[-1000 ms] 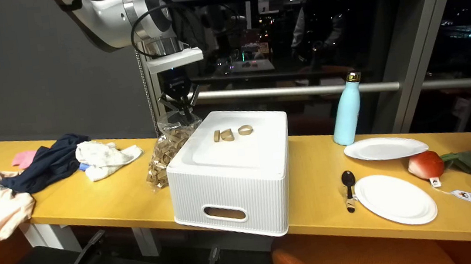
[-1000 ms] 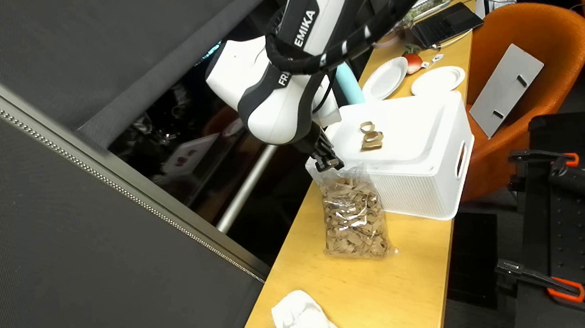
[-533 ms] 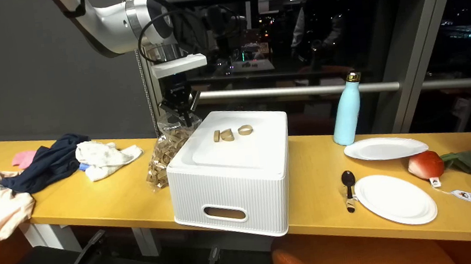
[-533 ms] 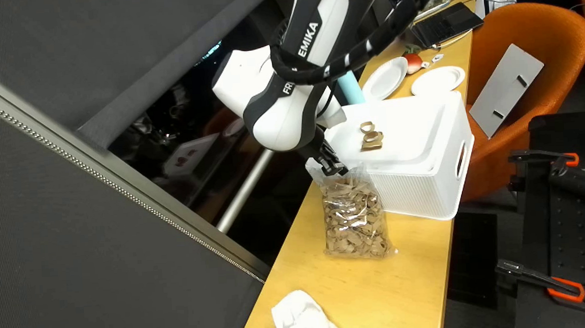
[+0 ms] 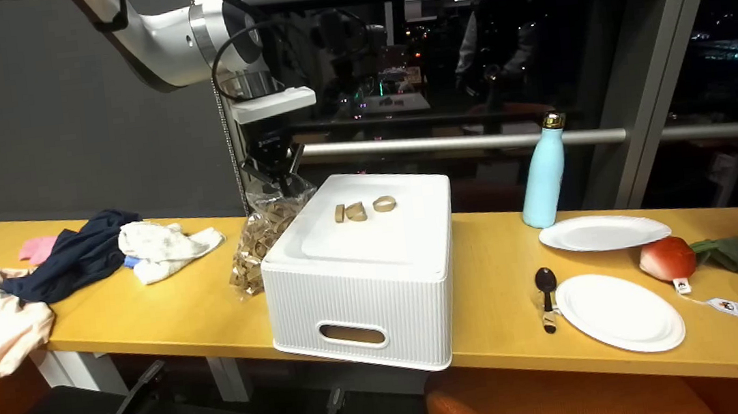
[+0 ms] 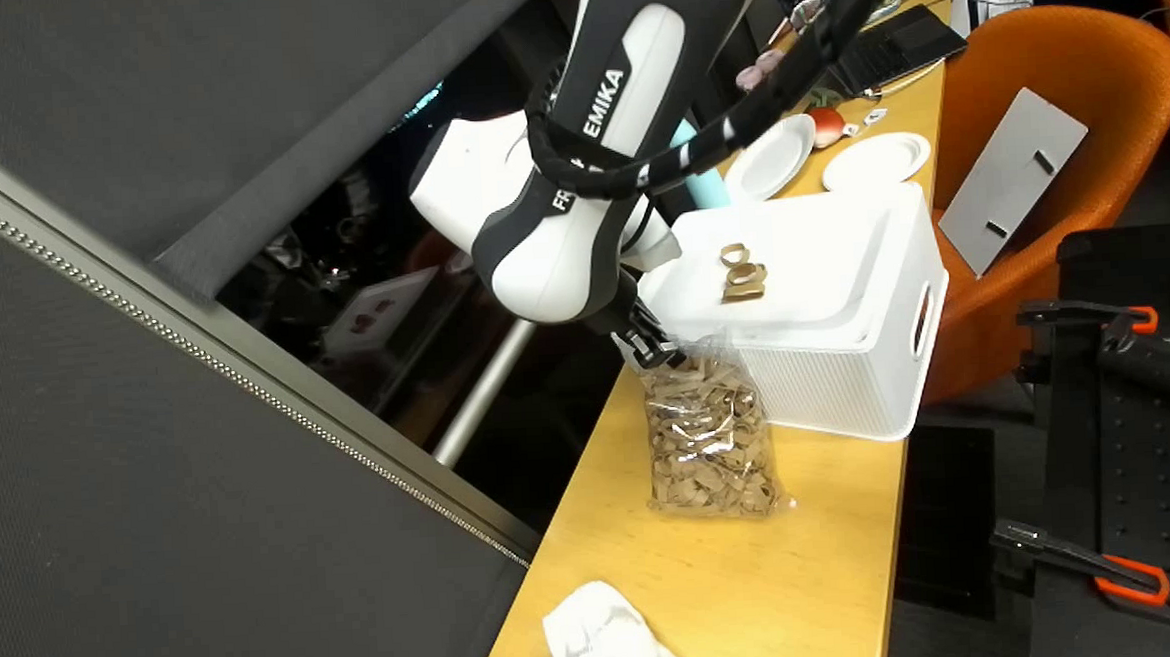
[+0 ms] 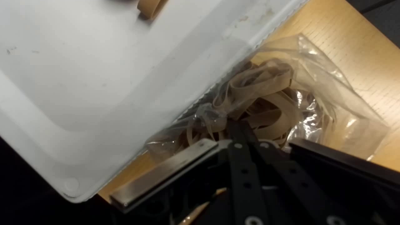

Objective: Put some of the contents of the plastic bag onto the white basket

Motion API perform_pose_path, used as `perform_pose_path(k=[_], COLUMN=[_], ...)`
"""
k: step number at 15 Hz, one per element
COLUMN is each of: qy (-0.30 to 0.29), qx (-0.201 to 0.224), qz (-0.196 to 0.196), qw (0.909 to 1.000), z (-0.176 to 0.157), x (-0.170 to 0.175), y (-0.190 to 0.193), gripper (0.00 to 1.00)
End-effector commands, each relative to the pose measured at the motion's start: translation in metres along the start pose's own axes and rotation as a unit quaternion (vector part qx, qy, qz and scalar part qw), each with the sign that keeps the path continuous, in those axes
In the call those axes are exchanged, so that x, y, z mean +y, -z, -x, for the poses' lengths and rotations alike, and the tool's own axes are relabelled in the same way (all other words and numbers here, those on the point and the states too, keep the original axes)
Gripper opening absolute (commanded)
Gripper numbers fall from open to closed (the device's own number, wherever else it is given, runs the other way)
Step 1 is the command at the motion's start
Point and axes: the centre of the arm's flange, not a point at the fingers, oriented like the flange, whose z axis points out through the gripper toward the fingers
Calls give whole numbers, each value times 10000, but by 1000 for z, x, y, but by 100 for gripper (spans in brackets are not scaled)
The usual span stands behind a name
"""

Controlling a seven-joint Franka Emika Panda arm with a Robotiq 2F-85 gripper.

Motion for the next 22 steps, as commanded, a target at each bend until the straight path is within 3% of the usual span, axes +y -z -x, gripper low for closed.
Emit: perform_pose_path(k=[1,7,8,10,19,22], qy=[245,347,353,326,340,355], qx=[-104,-296,-321,-341,-363,-357], qz=[-18,-141,-167,-178,-210,-258], qw=[9996,9989,9987,9987,9985,9984], z=[-24,-36,-36,-35,-36,-42], x=[9,2,1,1,3,4], y=[-5,-24,-26,-28,-40,-49], gripper=[0,0,26,32,98,100])
